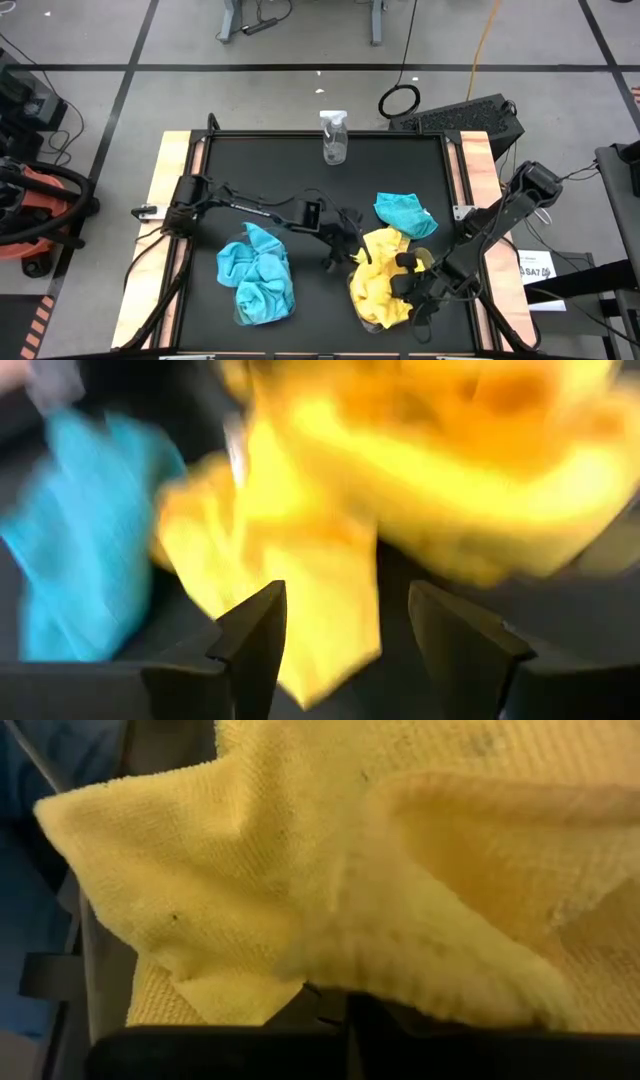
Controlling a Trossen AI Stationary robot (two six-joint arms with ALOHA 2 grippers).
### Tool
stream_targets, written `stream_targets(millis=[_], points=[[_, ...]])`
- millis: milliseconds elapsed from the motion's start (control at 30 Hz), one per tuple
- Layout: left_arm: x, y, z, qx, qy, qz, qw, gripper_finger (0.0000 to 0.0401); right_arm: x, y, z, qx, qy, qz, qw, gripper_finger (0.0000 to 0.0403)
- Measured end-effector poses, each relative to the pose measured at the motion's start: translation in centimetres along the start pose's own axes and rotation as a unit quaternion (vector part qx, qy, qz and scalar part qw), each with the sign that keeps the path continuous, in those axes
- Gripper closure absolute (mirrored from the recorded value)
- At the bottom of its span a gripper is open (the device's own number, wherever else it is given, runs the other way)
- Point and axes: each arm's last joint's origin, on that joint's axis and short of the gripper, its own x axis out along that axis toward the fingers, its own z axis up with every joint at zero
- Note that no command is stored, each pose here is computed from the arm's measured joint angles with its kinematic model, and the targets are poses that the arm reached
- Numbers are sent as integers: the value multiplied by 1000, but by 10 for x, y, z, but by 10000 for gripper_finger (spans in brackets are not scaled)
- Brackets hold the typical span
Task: Sort microfiber towel by color & place in baskets
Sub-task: Put the yellow microfiber towel into the right transparent bin
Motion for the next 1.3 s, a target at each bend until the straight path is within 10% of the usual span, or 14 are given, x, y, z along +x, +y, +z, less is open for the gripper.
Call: stream_targets(millis=[267,867,1300], points=[[19,6,-55,-39,37,-11,998,183,-33,1,8,12,-55,53,997,375],[75,10,-92,-16,-21,-5,1000,189,-106,-8,19,30,-214,136,967,176],[69,22,-104,-46,13,-17,999,388,-129,-15,20,-9,-281,119,952,192]])
